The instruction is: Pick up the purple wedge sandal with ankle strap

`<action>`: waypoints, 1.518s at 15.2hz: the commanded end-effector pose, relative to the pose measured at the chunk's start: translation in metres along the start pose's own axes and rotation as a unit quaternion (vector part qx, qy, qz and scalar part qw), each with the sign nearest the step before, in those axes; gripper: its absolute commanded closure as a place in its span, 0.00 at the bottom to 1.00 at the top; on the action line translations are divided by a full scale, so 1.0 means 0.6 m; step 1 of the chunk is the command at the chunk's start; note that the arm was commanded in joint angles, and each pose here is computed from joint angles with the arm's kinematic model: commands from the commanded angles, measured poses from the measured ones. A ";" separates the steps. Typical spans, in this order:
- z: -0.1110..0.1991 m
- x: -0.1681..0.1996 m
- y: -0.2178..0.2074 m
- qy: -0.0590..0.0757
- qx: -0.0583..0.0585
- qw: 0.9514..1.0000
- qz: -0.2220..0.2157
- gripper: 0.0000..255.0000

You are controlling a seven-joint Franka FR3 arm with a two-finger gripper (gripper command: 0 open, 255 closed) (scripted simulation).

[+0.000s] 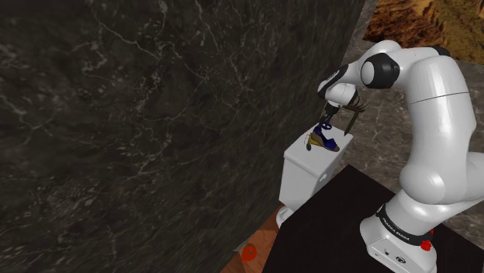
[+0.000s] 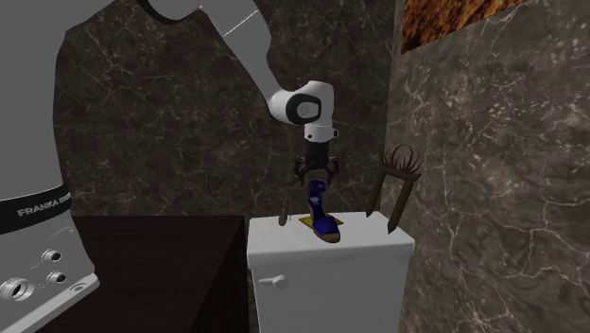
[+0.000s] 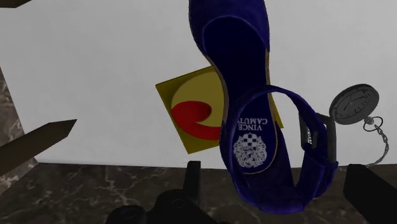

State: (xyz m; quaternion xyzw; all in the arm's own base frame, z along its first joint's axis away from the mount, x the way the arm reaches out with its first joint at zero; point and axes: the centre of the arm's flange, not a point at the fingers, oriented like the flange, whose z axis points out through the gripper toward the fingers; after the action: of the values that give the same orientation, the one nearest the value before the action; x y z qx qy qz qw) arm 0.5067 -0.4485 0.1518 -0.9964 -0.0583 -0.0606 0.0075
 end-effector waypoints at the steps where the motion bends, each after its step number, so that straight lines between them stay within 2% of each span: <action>1: 0.002 0.000 0.000 0.000 0.000 1.000 0.000 1.00; 10: 0.002 0.000 0.000 0.000 0.000 1.000 0.000 1.00; 23: -0.111 0.014 -0.001 0.000 0.000 1.000 0.000 1.00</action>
State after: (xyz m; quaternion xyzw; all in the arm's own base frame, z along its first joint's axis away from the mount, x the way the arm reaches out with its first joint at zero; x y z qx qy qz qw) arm 0.5071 -0.4476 0.2140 -0.9964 -0.0584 -0.0608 0.0074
